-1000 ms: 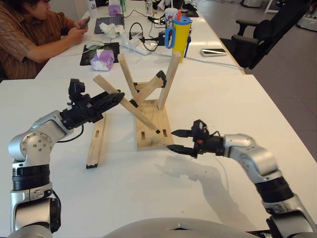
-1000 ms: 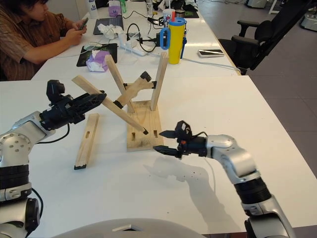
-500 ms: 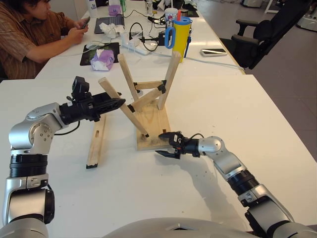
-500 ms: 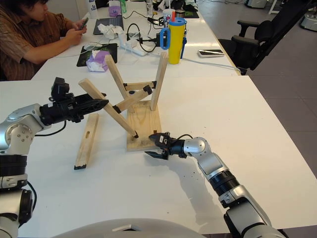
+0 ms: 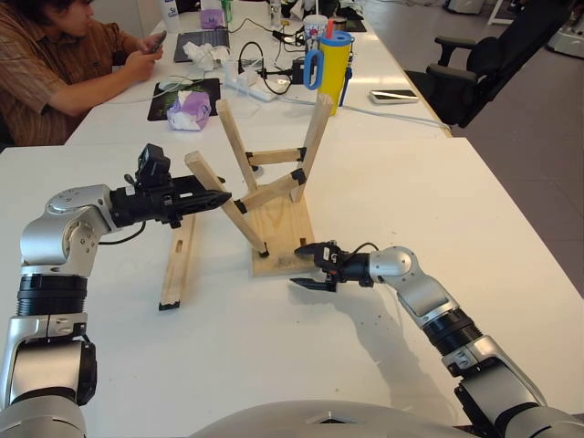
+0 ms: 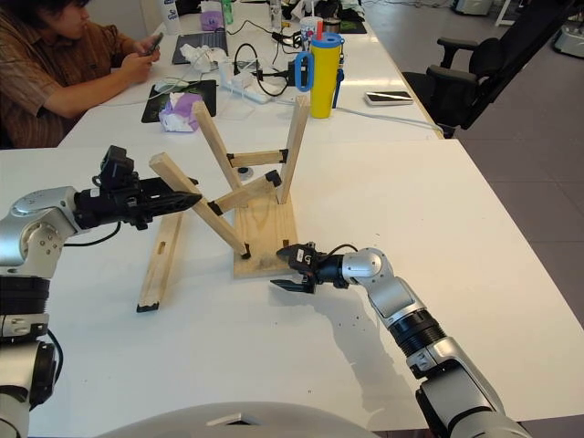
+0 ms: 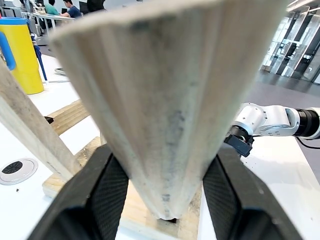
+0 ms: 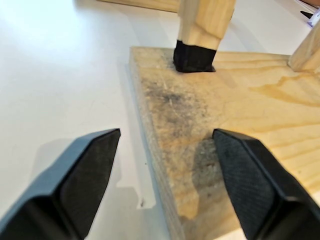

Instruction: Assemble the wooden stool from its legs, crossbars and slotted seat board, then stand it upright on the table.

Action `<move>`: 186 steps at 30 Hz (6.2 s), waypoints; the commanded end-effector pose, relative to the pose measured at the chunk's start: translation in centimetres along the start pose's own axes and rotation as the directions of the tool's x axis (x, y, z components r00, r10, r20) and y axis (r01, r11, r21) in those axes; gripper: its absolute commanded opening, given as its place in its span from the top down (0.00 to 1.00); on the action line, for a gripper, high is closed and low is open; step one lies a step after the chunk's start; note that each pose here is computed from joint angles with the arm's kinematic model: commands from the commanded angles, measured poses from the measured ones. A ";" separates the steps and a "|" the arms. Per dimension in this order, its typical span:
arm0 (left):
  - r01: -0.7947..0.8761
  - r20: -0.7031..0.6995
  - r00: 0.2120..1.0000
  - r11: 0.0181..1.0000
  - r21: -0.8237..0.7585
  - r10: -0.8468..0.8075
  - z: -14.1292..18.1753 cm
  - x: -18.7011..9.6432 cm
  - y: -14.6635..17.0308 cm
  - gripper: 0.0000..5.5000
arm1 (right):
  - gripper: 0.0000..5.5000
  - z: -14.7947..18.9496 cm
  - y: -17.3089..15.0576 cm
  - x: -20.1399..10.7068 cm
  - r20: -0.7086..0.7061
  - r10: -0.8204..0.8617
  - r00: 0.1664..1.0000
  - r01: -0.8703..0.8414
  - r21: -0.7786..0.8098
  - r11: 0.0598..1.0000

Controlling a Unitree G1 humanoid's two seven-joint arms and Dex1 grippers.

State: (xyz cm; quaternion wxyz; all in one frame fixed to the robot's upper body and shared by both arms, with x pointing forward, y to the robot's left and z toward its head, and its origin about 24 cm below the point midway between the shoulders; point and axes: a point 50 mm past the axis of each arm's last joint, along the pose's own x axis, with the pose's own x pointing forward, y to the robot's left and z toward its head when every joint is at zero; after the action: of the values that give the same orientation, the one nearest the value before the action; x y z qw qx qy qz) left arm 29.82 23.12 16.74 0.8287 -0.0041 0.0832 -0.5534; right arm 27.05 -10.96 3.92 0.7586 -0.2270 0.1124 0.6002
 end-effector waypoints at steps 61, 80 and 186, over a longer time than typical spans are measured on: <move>-0.920 -0.489 0.358 0.389 -0.041 0.795 -13.3 -2.6 -7.5 0.26 | 0.38 0.1 5.0 3.6 -0.021 -0.149 0.989 0.147 0.335 0.931; -0.966 -0.243 0.258 0.257 -0.034 0.935 -10.3 -4.3 -2.1 0.63 | 0.38 0.2 2.5 -5.8 -0.052 -0.458 0.887 0.405 0.562 0.721; -0.066 -0.155 0.984 0.985 0.160 0.091 -10.6 7.0 -10.4 0.24 | 0.63 6.6 -7.5 -12.8 0.470 -0.054 0.881 -0.115 0.323 0.939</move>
State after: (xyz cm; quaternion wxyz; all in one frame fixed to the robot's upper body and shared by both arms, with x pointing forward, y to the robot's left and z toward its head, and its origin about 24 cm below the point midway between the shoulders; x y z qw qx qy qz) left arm 20.40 14.10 6.72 0.8289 0.0911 0.1184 -0.5391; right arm 29.95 -20.21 15.70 0.7848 0.0864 0.0425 0.6123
